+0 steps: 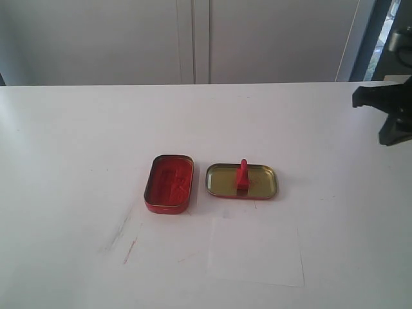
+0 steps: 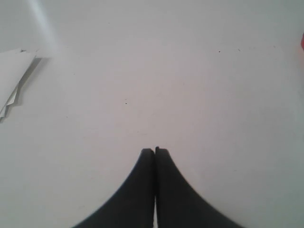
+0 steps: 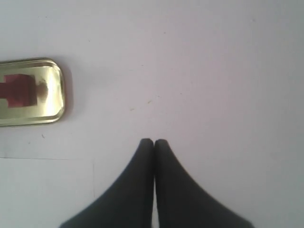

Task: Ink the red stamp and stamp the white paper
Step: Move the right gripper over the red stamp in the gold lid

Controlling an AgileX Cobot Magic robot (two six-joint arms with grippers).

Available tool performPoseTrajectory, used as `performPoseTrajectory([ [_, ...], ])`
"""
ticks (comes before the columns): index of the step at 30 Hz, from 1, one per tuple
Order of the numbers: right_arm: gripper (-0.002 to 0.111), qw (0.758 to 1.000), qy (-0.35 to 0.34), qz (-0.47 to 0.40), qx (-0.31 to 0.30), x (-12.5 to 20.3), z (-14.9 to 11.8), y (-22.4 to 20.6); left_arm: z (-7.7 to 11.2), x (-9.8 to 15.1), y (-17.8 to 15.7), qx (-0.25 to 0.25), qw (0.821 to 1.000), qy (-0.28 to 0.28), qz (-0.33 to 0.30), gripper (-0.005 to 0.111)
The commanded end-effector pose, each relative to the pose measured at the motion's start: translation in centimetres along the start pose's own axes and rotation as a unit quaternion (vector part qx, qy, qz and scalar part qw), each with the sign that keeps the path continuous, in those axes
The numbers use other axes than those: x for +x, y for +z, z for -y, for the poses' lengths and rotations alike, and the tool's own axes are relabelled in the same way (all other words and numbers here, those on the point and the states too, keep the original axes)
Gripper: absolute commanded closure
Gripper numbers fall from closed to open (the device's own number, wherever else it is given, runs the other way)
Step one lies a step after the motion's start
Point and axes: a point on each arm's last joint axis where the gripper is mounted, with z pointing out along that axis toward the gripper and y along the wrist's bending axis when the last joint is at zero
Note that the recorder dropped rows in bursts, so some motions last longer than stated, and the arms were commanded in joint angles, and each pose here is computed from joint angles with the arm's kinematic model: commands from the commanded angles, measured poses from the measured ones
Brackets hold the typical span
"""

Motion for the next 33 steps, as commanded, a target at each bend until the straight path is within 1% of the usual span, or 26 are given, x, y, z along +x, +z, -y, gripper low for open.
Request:
performPoseTrajectory([
  [1, 0.108, 1.0, -0.025, -0.006, -0.013, -1.3, -2.0, 0.8, 0.0, -0.1, 0.0, 0.002, 1.0, 0.0, 0.003, 0.107],
  [10, 0.108, 0.997, -0.058, -0.028, -0.03, -3.4, -6.0, 2.8, 0.0, -0.1, 0.0, 0.002, 1.0, 0.0, 0.003, 0.107],
  [16, 0.108, 0.996, -0.072, -0.049, -0.035, -3.9, -8.1, 4.2, 0.0, -0.1, 0.0, 0.002, 1.0, 0.0, 0.003, 0.107],
  [27, 0.108, 0.991, -0.098, -0.081, -0.045, -3.9, -12.8, 6.7, 0.0, -0.1, 0.0, 0.002, 1.0, 0.0, 0.003, 0.107],
  [33, 0.108, 0.99, -0.097, -0.098, -0.042, -3.4, -14.6, 8.4, 0.0, -0.1, 0.0, 0.002, 1.0, 0.0, 0.003, 0.107],
])
